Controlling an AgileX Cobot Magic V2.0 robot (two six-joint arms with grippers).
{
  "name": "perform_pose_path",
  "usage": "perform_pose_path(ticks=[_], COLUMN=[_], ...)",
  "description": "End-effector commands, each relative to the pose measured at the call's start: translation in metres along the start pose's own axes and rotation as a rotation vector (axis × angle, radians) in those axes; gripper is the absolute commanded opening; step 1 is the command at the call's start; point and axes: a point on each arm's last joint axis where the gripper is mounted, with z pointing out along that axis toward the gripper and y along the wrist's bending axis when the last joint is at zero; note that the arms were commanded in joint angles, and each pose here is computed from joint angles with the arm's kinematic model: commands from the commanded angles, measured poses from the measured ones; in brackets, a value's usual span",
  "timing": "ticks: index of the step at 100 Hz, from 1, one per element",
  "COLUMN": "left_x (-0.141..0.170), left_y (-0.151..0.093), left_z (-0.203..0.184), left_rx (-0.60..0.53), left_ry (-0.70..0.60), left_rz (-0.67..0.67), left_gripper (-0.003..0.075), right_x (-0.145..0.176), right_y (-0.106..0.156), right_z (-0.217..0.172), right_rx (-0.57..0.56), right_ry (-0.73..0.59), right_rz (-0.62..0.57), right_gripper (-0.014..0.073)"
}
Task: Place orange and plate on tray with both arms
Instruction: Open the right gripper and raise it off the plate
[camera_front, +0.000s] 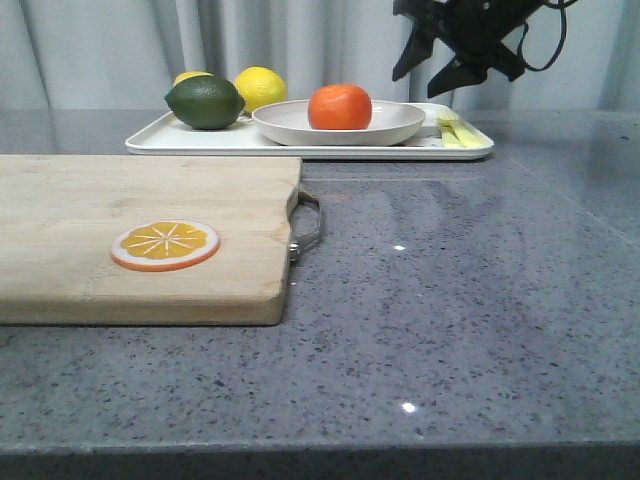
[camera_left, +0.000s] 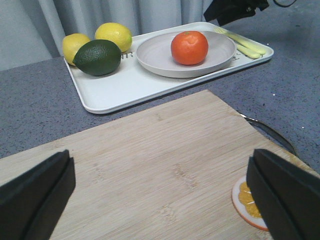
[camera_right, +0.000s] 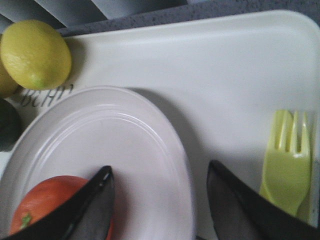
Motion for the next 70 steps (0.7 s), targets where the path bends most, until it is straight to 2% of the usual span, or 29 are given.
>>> perform_pose_path(ticks=[1, 19, 47, 70], left_x=[-0.012, -0.012, -0.012, -0.012], left_y=[0.004, 0.004, 0.004, 0.004], left_z=[-0.002, -0.002, -0.002, -0.002], left_rx=[-0.039, -0.039, -0.039, -0.039], left_ry=[-0.058, -0.058, -0.058, -0.058], left_rz=[-0.008, -0.008, -0.008, -0.008], left_gripper=[0.0662, 0.0662, 0.0662, 0.0662], right_x=[-0.036, -0.052, -0.072, -0.068], right_y=[0.035, 0.054, 0.077, 0.106], right_z=[-0.055, -0.098, -0.198, -0.267], right_rx=[-0.075, -0.098, -0.047, -0.038], right_ry=[-0.121, -0.107, -0.24, -0.317], right_rz=[-0.068, -0.214, -0.301, -0.356], right_gripper=[0.0458, 0.0458, 0.0457, 0.0457])
